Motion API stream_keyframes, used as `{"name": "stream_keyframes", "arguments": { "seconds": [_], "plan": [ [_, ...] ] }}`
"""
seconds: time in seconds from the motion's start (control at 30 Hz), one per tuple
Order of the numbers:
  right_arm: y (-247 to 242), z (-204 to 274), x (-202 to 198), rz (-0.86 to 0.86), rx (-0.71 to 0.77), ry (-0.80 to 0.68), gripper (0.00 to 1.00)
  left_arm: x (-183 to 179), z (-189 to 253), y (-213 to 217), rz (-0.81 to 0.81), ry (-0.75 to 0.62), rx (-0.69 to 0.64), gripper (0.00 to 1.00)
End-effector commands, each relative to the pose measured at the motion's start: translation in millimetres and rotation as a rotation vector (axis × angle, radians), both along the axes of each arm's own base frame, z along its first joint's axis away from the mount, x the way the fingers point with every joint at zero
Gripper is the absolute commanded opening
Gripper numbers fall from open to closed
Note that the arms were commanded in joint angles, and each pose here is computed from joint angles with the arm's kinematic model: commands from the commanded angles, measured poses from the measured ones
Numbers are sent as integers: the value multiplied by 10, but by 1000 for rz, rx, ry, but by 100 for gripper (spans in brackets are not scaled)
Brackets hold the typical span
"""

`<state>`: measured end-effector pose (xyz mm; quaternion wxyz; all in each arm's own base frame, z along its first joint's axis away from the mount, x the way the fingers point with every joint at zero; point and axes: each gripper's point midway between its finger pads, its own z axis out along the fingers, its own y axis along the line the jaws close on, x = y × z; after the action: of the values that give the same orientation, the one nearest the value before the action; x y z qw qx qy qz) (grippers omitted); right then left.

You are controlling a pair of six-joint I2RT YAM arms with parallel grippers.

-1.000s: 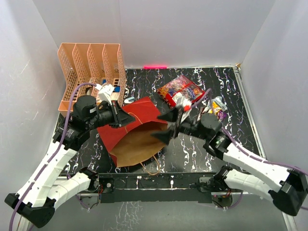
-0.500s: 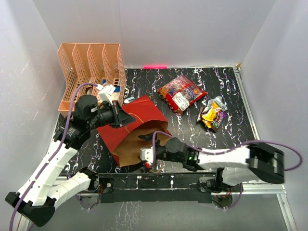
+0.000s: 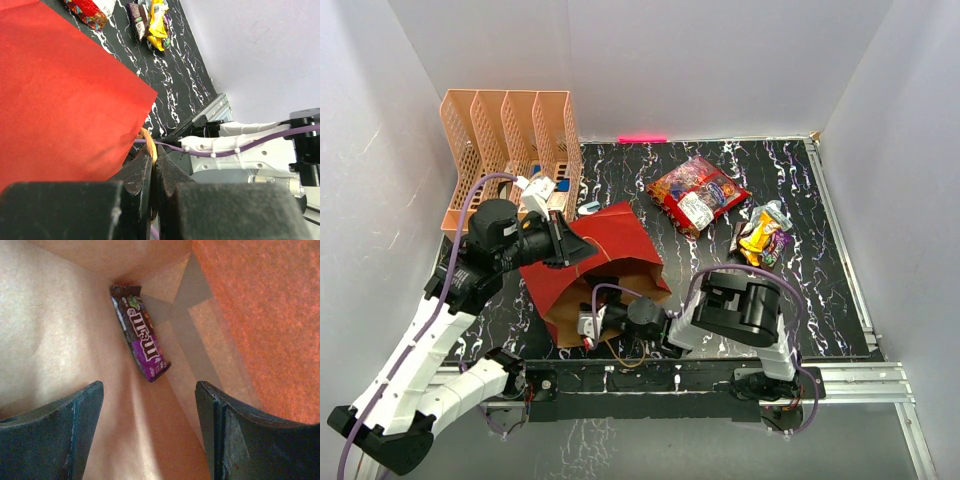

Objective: Take the snacks out of the paper bag
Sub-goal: Take out the snack from the paper bag.

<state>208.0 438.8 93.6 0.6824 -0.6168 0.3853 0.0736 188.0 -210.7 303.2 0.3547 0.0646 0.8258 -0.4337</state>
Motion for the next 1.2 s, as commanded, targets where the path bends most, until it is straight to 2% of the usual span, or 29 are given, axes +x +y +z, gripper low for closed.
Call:
{"name": "stream_keyframes", "arguments": {
  "seconds": [0.0,0.33,0.7,0.93,1.03,1.17],
  "plan": [
    [253,559,109,5,203,-97,76,-77,220,28,-22,-58,-16,0],
    [587,-49,350,59,20,-92,76,-153,299,-6,-67,-78,-39,0],
    [867,-320,668,104,-129,-161,77,-292,439,-98,-181,-115,-79,0],
    [1039,-415,1061,49,-188,-219,75,-407,498,-140,-253,-117,-103,0],
    [1107,-356,1267,15,-180,-232,71,-428,509,-134,-261,-117,-100,0],
    [1116,-278,1409,-33,-164,-235,57,-411,498,-81,-231,-117,-66,0]
  ]
}}
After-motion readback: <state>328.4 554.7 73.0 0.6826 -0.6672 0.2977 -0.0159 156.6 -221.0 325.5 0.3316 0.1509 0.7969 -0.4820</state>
